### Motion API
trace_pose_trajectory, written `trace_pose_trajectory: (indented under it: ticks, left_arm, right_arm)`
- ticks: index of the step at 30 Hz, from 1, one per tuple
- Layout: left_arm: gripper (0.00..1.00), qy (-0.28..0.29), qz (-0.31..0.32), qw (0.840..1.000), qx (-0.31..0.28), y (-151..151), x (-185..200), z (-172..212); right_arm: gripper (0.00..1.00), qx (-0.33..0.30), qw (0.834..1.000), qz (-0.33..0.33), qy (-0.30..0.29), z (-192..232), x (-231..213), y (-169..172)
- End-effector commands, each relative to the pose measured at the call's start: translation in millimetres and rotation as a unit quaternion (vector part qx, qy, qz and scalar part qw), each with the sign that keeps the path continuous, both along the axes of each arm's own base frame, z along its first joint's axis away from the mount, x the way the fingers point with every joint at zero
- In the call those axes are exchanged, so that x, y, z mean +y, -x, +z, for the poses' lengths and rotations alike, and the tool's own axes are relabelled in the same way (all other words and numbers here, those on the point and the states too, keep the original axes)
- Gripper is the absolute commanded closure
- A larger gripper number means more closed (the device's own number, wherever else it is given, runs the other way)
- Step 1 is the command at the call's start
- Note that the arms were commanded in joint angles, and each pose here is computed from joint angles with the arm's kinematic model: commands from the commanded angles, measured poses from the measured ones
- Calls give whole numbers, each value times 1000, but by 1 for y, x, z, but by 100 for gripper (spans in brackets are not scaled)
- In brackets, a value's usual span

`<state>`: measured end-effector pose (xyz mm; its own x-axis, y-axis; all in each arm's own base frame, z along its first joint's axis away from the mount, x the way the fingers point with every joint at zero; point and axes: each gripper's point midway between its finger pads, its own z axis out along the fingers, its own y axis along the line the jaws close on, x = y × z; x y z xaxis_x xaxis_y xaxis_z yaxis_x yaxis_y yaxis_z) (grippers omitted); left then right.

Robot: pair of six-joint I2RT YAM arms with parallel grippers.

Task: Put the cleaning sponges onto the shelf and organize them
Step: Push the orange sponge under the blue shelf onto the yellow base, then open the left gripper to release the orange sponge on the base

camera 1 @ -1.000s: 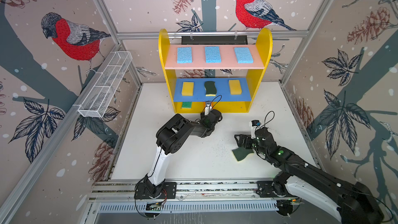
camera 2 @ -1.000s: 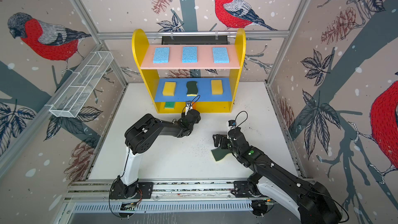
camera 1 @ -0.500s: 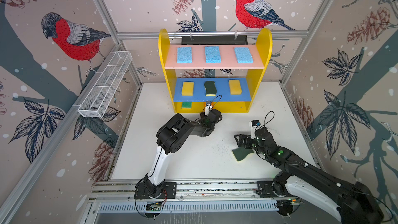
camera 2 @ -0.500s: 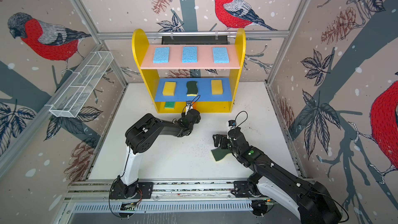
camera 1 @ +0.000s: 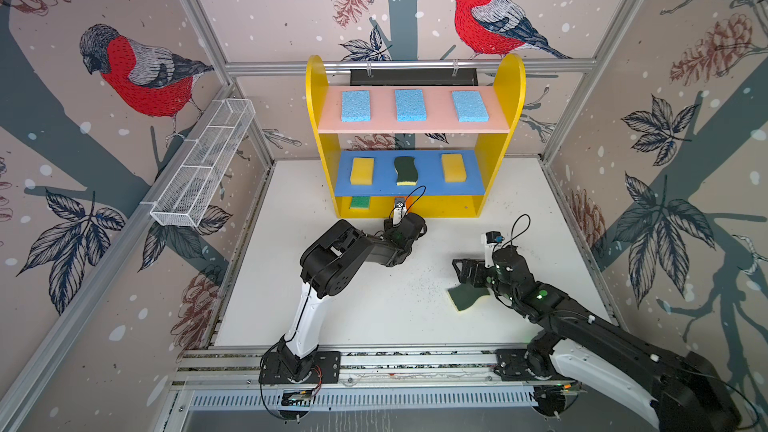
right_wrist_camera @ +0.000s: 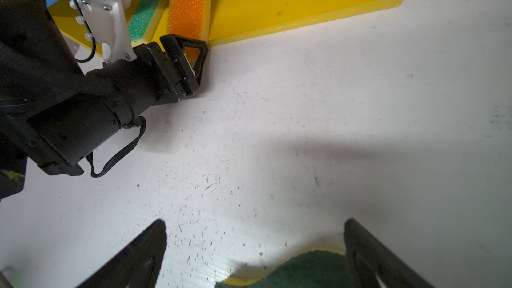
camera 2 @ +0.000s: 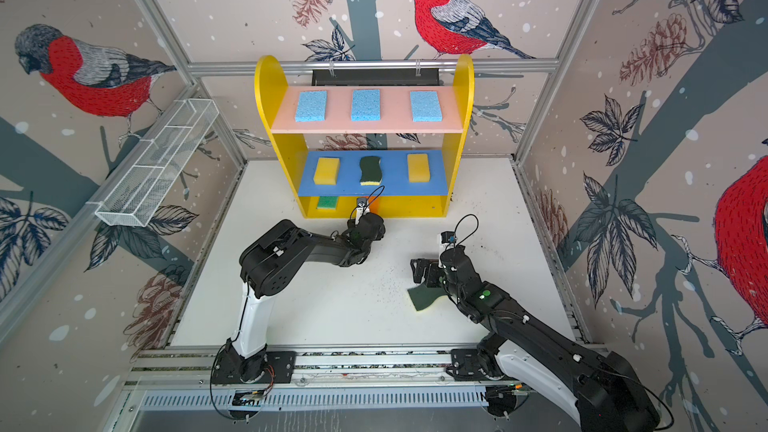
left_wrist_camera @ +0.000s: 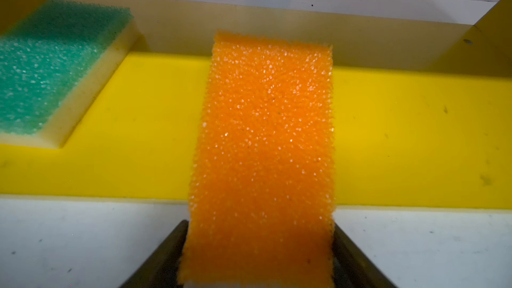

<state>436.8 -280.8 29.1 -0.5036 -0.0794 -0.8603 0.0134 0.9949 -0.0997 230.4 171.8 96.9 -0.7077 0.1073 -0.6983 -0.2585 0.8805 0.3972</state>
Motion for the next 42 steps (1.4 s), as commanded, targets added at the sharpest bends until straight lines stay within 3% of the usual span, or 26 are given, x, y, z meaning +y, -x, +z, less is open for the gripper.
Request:
trace_pose_trajectory:
  ticks: [1, 14, 42]
  left_arm:
    - [27, 19, 7, 999, -28, -5, -1, 17]
    - [32, 27, 7, 999, -40, -11, -7, 26]
    - [24, -8, 32, 999, -10, -23, -6, 7]
  right_arm:
    - [1, -9, 1000, -4, -5, 4, 0, -2]
    - [1, -13, 1000, -8, -5, 6, -2, -2]
    - [0, -17, 1000, -15, -10, 11, -8, 3]
